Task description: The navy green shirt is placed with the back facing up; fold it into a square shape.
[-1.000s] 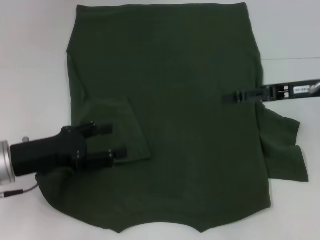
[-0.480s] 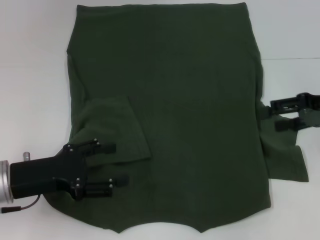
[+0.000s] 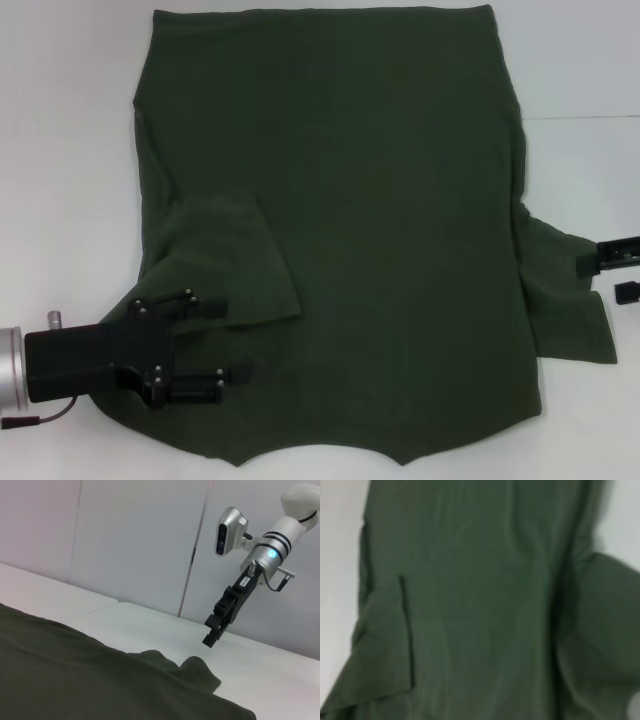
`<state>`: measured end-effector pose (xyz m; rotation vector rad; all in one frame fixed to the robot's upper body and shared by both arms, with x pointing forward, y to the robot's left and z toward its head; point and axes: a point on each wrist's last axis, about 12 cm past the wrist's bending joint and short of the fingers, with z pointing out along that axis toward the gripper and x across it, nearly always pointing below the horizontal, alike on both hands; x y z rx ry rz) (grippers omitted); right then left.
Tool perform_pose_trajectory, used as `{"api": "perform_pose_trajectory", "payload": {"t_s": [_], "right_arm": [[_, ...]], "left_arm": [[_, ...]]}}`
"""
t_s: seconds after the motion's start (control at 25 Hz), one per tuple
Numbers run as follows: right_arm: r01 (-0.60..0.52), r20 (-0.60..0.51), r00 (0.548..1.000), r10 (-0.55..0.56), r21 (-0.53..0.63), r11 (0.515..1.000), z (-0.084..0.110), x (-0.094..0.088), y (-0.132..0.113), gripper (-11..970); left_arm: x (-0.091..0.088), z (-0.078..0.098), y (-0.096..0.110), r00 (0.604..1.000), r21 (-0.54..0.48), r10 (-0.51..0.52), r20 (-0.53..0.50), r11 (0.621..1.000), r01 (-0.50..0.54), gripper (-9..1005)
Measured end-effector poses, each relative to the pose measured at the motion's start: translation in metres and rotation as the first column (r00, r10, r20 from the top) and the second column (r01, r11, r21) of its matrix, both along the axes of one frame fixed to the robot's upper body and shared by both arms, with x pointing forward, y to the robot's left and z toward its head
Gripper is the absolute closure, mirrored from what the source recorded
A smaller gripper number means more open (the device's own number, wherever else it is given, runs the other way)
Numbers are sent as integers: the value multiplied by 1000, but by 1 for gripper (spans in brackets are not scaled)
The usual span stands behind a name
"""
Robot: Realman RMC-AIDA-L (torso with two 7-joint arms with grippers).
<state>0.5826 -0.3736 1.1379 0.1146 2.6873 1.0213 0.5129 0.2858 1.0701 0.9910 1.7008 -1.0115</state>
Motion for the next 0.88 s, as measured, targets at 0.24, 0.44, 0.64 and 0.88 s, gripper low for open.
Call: {"api": "perform_pose_trajectory", "payload": {"t_s": [0.24,0.44,0.64,0.88], "right_arm": [[12,-11,1000,-13,-49,999,-3,-2,-8,35],[10,-2,1000,-10,-74,997,-8,-2,-9,35],[16,5,1000,-15,-80,997,-15,-3,-9,35],[8,6,1000,-7,-77,997,-25,-2,-4,34]], "left_arm": [[1,0,0,1000,4,-2,2,1000,2,88],[1,0,1,1000,5,1,2,1000,-1,88],[1,0,1,1000,6,4,-1,1000,-4,88],[2,-1,1,1000,11,12,-2,1000,-12,88]]}}
